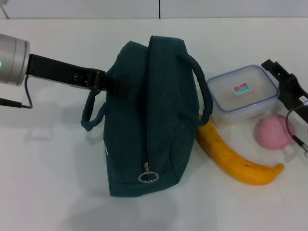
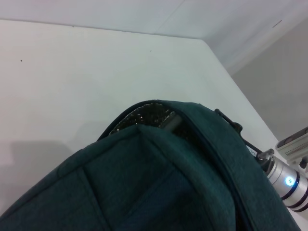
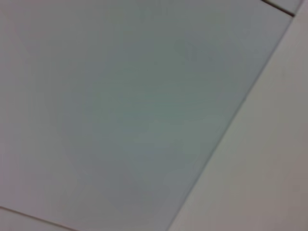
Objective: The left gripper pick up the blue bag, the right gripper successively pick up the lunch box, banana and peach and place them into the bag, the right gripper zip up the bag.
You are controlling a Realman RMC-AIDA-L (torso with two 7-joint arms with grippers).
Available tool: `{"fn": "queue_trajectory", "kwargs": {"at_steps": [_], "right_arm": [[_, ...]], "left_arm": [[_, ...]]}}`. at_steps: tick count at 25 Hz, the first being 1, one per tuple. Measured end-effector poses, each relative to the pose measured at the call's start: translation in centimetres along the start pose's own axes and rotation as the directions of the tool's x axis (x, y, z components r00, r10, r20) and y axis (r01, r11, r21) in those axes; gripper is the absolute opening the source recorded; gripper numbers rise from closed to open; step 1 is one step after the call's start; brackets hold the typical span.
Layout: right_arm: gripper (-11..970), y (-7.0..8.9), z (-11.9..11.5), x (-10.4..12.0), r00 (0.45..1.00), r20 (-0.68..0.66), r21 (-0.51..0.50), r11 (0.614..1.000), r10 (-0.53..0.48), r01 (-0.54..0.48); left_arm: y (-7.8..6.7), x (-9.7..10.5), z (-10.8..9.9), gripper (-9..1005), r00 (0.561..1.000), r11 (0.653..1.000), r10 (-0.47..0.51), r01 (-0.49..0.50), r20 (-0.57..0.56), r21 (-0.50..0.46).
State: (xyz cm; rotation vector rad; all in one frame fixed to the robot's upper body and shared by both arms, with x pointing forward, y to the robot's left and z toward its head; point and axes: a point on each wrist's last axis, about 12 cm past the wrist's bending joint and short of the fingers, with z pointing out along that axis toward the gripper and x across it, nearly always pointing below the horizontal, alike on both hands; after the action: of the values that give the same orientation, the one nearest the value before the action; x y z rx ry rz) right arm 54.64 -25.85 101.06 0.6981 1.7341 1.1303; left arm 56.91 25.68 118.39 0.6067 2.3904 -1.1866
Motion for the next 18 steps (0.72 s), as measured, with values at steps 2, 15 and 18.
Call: {"fn": "queue_trajectory", "kwargs": {"at_steps": [2, 15, 18], "right_arm": [[783, 0.00, 0.04, 0.23, 1.000, -0.016, 0.002, 1.000, 0.008, -0.008], [778, 0.74, -0.12, 0.58, 0.997, -0.066, -0.066, 0.997, 0.027, -0.031], [777, 0.73, -0.18, 0.64, 0.997, -0.072, -0.067, 0.997, 0.024, -0.029]], "left_arm": [[-0.01, 0.00, 0.02, 51, 1.000, 1.000, 0.000, 0.000, 0.000, 0.000], [0.17, 0.43, -0.03, 51, 1.000, 1.000, -0.008, 0.008, 0.000, 0.000], [0.15, 0.38, -0.02, 51, 1.000, 1.000, -0.006, 0.006, -0.001, 0.000]]}}
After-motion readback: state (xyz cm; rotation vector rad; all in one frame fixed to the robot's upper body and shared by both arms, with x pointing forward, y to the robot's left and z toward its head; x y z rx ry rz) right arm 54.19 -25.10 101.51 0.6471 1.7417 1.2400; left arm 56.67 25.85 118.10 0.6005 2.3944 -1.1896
